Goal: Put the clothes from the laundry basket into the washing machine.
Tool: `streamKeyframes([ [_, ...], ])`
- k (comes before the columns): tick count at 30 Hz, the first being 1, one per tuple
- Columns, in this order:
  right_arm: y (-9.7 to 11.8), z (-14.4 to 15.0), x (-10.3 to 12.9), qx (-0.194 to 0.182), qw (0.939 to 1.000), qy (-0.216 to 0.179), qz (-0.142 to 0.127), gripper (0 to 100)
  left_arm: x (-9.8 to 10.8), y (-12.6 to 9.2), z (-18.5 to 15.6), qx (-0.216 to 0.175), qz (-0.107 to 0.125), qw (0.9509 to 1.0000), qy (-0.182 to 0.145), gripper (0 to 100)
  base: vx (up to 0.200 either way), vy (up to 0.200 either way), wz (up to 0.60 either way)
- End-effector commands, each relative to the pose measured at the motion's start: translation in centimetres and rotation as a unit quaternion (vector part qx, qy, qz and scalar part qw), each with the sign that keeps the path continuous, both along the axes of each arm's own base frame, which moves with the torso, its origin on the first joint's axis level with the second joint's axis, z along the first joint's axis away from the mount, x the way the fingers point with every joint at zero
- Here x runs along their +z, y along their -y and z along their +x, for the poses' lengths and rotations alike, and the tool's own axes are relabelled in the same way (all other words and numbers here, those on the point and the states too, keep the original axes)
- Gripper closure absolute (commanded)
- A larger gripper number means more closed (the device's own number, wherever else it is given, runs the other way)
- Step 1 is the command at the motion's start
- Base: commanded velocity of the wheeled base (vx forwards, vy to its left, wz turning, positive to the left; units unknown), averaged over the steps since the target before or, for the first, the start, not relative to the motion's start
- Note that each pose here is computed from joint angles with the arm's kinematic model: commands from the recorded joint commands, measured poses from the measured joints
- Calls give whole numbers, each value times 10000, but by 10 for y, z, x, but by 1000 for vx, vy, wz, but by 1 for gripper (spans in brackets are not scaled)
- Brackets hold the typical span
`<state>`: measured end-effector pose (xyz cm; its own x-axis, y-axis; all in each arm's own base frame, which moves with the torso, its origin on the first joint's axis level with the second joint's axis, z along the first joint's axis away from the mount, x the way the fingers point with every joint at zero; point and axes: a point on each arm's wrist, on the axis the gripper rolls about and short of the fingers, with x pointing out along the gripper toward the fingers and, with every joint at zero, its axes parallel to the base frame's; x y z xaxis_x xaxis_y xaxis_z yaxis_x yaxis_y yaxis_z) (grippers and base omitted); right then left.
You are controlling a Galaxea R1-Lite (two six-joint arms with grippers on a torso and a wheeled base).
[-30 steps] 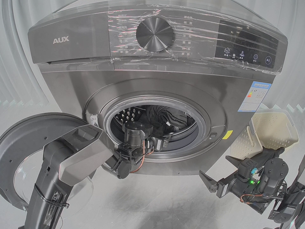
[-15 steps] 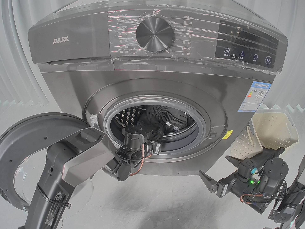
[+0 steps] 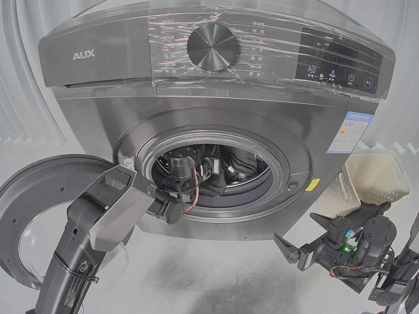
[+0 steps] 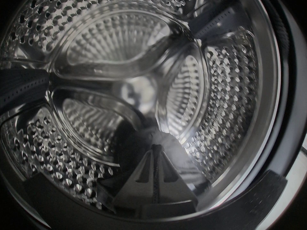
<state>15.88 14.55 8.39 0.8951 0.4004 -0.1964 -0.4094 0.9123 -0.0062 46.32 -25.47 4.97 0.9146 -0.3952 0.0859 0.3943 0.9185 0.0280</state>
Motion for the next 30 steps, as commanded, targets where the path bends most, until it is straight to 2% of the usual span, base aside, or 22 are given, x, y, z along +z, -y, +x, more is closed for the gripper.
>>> streamKeyframes([
  [1,0,0,0,-8,10000,6,10,0,-7,-5,24,267,-211,9989,330,100,0,0,0],
  [5,0,0,0,-8,10000,6,10,0,-8,-4,28,282,-256,9984,410,100,0,0,0],
  [11,0,0,0,-8,10000,6,10,0,-15,-4,27,284,-206,9988,348,100,0,0,0],
  [12,0,0,0,-8,10000,6,10,0,-15,-4,27,285,-199,9988,351,0,0,0,0],
  [14,0,1,0,-15,10000,6,10,0,-14,-2,25,260,-214,9988,344,0,0,0,0],
  [16,1,0,0,-15,10000,0,5,0,-22,-2,16,222,-53,9997,56,0,0,0,0],
  [17,0,1,0,-15,10000,6,10,0,-22,-1,15,222,-43,9997,36,0,0,0,0],
  [18,0,0,0,-8,10000,0,5,0,-14,-2,-2,85,110,9997,-222,0,0,0,0],
  [19,0,0,0,-8,10000,0,5,0,-15,-2,-10,17,199,9992,-357,0,0,0,0],
  [23,0,0,-1,0,10000,-10,-6,0,-33,-3,-37,-375,575,9941,-836,0,0,0,0],
  [30,0,0,0,8,10000,-10,-6,0,-55,-5,-42,-422,872,9901,-1013,0,0,0,0],
])
